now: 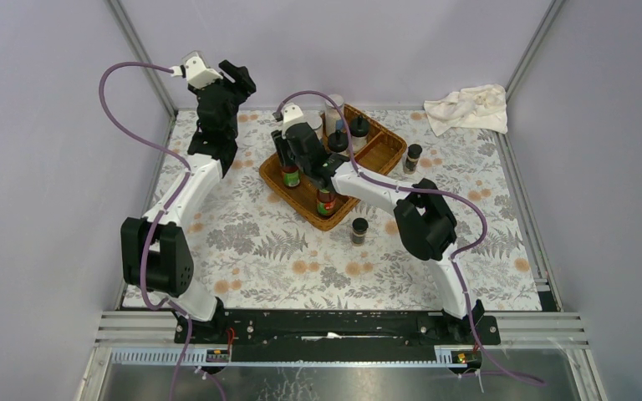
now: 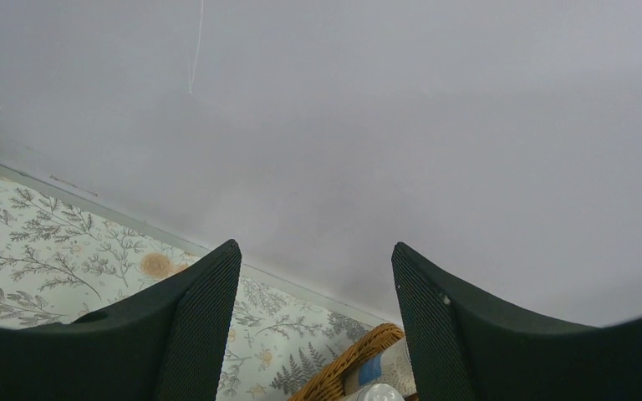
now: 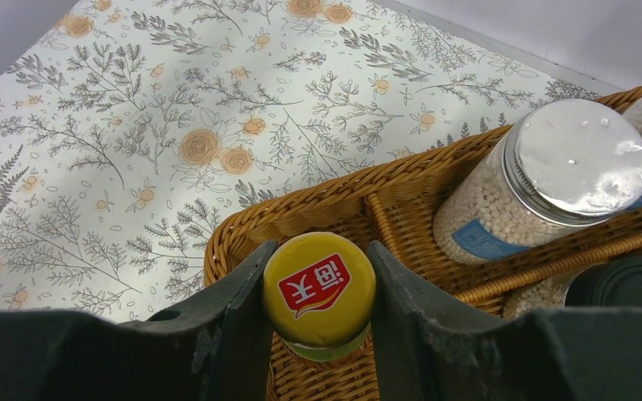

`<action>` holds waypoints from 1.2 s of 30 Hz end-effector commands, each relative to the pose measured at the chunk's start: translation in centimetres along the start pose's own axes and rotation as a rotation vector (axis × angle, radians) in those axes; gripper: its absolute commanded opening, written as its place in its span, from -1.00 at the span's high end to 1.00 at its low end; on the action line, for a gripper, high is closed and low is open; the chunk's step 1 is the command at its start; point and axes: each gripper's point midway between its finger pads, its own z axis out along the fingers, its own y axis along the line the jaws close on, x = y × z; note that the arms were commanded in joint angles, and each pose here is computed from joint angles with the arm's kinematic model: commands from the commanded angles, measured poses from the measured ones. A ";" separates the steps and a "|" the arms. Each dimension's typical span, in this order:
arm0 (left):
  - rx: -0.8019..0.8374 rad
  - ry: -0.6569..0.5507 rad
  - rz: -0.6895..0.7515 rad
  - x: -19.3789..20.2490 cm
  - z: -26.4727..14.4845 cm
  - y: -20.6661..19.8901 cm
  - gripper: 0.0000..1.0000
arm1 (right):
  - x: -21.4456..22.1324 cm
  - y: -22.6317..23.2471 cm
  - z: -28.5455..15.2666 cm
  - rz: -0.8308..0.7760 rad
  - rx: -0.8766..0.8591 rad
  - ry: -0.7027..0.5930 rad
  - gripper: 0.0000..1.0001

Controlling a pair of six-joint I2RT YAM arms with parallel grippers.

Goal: Organize the condiment bottles
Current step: Place the bottle in the storage box.

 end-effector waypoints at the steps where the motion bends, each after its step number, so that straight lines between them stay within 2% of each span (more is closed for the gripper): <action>1: 0.000 -0.035 -0.010 -0.3 0.5 0.3 -0.44 | -4.1 0.6 -0.6 0.040 -0.040 -0.110 0.74; 3: 0.000 -0.034 -0.010 -0.3 0.5 0.3 -0.44 | -4.0 0.6 -0.5 0.039 -0.042 -0.107 0.43; 5: -0.003 -0.031 -0.011 -0.1 0.6 0.4 -0.45 | -3.9 0.6 -0.5 0.038 -0.047 -0.103 0.01; 6: -0.004 -0.029 -0.011 -0.1 0.6 0.4 -0.45 | -4.0 0.7 -0.6 0.038 -0.050 -0.104 -0.10; 11: -0.001 -0.025 -0.016 0.1 0.6 0.3 -0.46 | -4.1 1.0 -0.7 0.032 -0.065 -0.102 -0.40; 24: 0.004 -0.028 -0.024 -0.4 0.3 0.0 -0.46 | -5.4 1.5 -1.3 0.028 -0.095 -0.116 -0.56; 36: 0.023 -0.039 -0.019 -1.4 -0.4 -1.2 -0.47 | -8.9 1.8 -2.8 0.020 -0.121 -0.171 -0.69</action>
